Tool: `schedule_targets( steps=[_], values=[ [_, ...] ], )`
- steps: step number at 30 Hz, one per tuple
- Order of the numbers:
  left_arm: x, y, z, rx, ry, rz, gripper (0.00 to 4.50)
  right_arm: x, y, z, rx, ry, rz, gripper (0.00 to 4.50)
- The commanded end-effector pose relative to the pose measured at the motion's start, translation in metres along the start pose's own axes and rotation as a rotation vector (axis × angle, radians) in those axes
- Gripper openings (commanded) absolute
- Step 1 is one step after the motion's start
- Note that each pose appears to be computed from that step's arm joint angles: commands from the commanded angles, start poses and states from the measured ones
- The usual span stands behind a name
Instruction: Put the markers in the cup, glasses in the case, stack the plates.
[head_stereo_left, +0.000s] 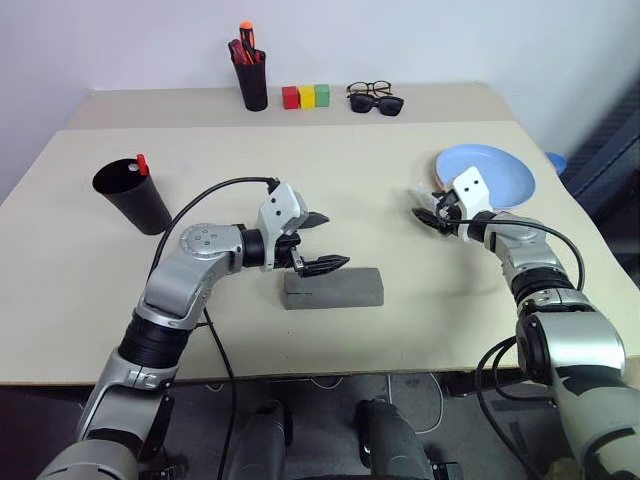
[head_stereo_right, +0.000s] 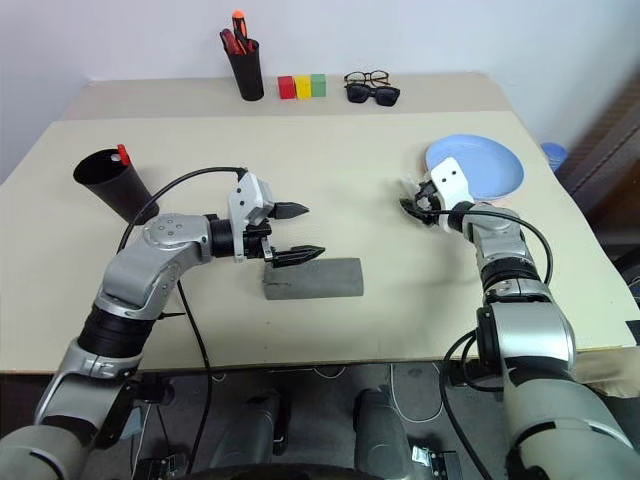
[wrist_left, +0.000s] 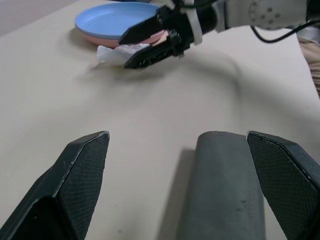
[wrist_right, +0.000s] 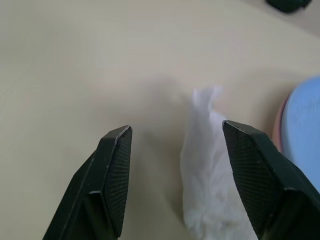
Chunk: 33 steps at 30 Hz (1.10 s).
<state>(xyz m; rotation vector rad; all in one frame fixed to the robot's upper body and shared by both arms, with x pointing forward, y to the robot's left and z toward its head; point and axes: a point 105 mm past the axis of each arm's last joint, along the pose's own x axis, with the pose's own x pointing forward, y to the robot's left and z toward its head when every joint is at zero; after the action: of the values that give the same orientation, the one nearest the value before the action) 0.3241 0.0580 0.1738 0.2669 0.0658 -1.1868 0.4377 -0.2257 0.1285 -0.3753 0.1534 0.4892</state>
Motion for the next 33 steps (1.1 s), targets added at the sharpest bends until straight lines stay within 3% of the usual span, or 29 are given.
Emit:
schedule_targets(
  steps=[1, 2, 5, 9, 14, 20, 23, 27, 31, 33],
  values=[
    [-0.009, 0.001, 0.013, 0.036, -0.031, 0.027, 4.5, 0.001, -0.003, -0.001, 0.012, 0.004, -0.041, 2.9],
    [-0.01, 0.001, 0.013, 0.037, -0.029, 0.034, 4.5, 0.001, -0.004, -0.005, 0.016, 0.018, -0.055, 2.9],
    [-0.013, 0.002, 0.014, 0.038, -0.027, 0.044, 4.5, 0.001, -0.006, -0.01, 0.041, 0.032, -0.083, 2.02],
    [-0.015, 0.003, 0.014, 0.044, -0.022, 0.053, 4.5, 0.0, -0.006, -0.014, 0.045, 0.048, -0.099, 0.02],
    [-0.015, 0.002, 0.015, 0.043, -0.024, 0.059, 4.5, 0.001, -0.008, -0.009, 0.026, 0.027, -0.11, 0.02],
    [-0.013, 0.001, 0.014, 0.036, -0.029, 0.062, 4.5, -0.001, -0.021, 0.055, 0.028, -0.243, -0.136, 0.02],
    [-0.011, 0.0, 0.016, 0.039, -0.038, 0.065, 4.5, -0.008, -0.032, 0.076, 0.01, -0.314, -0.166, 0.02],
    [-0.009, 0.002, 0.018, 0.045, -0.054, 0.082, 4.5, -0.018, -0.055, 0.089, -0.042, -0.313, -0.274, 0.02],
    [-0.009, 0.005, 0.02, 0.043, -0.079, 0.125, 4.5, -0.029, -0.077, 0.086, -0.081, -0.237, -0.38, 0.02],
    [-0.009, 0.006, 0.021, 0.039, -0.087, 0.14, 4.5, -0.034, -0.084, 0.078, -0.076, -0.19, -0.404, 0.59]
  ],
)
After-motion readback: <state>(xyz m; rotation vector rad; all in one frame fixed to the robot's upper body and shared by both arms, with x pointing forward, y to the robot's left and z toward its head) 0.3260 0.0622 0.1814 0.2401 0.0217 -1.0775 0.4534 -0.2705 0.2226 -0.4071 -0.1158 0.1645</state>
